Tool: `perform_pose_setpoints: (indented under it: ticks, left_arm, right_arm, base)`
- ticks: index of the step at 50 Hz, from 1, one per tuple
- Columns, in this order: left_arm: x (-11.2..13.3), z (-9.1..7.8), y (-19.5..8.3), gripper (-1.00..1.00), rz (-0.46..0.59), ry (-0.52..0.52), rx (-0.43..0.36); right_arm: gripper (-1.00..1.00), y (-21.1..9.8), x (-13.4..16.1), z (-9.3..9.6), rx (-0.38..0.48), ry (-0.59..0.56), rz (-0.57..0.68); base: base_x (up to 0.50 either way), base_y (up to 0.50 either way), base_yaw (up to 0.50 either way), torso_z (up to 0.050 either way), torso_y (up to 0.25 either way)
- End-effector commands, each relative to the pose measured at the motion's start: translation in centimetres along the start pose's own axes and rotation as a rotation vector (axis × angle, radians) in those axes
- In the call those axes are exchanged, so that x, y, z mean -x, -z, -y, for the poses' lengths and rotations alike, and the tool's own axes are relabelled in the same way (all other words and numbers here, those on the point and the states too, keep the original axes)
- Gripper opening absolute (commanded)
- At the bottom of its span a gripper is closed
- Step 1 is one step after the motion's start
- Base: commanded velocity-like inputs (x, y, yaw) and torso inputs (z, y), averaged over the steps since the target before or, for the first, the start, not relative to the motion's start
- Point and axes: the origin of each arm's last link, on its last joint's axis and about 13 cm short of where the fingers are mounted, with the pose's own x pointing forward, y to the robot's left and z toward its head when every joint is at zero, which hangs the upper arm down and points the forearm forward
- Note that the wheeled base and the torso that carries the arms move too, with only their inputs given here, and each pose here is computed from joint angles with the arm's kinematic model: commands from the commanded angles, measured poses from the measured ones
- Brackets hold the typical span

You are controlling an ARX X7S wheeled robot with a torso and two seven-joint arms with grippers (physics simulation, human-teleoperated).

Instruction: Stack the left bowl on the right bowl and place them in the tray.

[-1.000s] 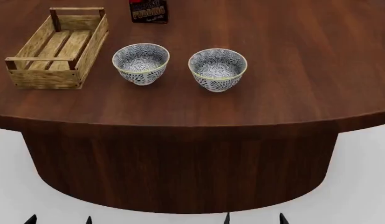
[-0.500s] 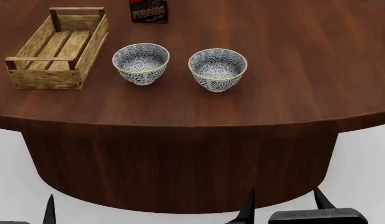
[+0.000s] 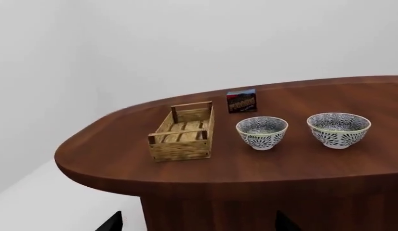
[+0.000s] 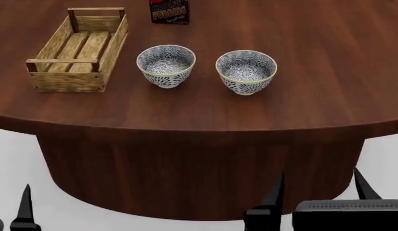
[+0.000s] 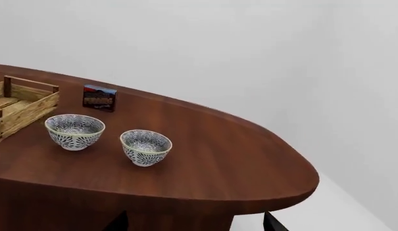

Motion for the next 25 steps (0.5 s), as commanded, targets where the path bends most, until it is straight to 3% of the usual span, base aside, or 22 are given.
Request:
perform_pose_setpoints:
  ticks: [1,25]
  left_arm:
    - [0.1,0.1,-0.6,1.0,0.002,0.004,-0.007]
    - [0.8,0.4,0.0,1.0,-0.005,0.018,-0.012]
  right_arm:
    - [1.0,-0.8,0.0,-0.3,0.005,-0.003,0.018]
    - [1.0,0.3,0.1,-1.0,-0.018,-0.04,0.005]
  base:
    - [0.0,0.5,0.0,0.0,0.0]
    - [0.0,0.5,0.0,0.0,0.0]
